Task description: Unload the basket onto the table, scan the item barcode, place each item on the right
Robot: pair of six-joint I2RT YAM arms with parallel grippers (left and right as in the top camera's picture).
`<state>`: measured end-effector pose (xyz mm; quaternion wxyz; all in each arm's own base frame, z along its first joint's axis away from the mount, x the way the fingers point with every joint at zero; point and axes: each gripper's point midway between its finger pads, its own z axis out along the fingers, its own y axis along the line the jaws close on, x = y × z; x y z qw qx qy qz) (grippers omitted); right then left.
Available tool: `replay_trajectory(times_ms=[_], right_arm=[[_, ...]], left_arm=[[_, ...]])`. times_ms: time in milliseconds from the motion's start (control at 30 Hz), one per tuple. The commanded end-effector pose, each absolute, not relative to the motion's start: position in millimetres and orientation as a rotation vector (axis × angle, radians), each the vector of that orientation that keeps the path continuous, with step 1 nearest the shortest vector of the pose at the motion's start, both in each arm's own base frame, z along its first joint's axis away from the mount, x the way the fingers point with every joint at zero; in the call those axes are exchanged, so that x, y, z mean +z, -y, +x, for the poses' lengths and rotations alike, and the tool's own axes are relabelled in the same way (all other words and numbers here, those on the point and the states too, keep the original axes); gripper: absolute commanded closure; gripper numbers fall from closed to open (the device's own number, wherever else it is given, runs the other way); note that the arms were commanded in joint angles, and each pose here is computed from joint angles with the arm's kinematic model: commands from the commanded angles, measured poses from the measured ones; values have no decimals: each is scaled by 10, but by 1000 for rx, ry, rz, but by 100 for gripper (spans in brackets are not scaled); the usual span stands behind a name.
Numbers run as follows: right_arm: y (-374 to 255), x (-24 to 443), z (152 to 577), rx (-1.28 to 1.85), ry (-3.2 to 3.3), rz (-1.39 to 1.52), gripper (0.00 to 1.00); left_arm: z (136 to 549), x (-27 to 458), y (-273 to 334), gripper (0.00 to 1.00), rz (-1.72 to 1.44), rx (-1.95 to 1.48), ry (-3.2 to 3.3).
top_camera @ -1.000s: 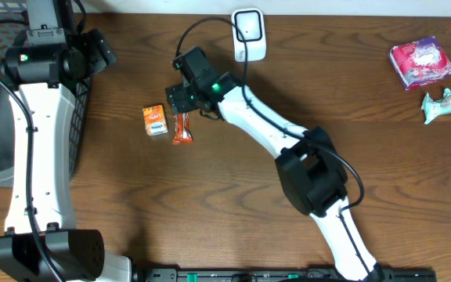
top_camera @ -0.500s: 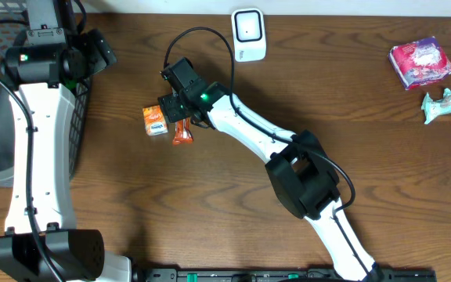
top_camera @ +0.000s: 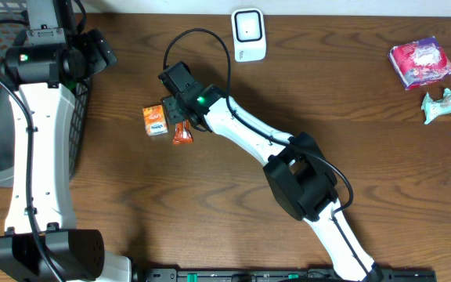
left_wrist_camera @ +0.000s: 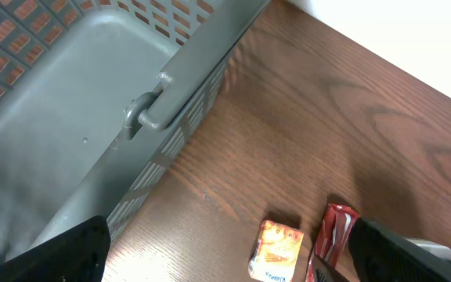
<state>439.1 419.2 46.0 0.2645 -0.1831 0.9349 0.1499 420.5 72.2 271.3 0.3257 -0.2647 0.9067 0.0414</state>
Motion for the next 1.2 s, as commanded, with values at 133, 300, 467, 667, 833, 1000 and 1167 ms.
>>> replay_trajectory(times_ms=[133, 300, 467, 667, 833, 1000, 1167], right_arm=[[-4112, 271, 4403, 278, -2531, -477, 45], [-3971, 169, 4421, 186, -2552, -460, 50], [-3794, 196, 4505, 54, -2525, -401, 48], [-3563, 301, 4550, -72, -2512, -328, 46], [-3521, 473, 4566, -84, -2490, -312, 41], [-3578, 682, 4560, -43, -2461, -307, 38], [-3658, 723, 4536, 28, -2471, -291, 36]], left_arm=[[4168, 2789, -815, 2, -728, 131, -2346], [4168, 2789, -815, 2, -728, 131, -2346], [4168, 2789, -815, 2, -728, 131, -2346], [4168, 2789, -815, 2, -728, 131, -2346], [4168, 2789, -815, 2, -728, 131, -2346], [4168, 2789, -815, 2, -728, 131, -2346], [4168, 2789, -815, 2, -728, 131, -2346]])
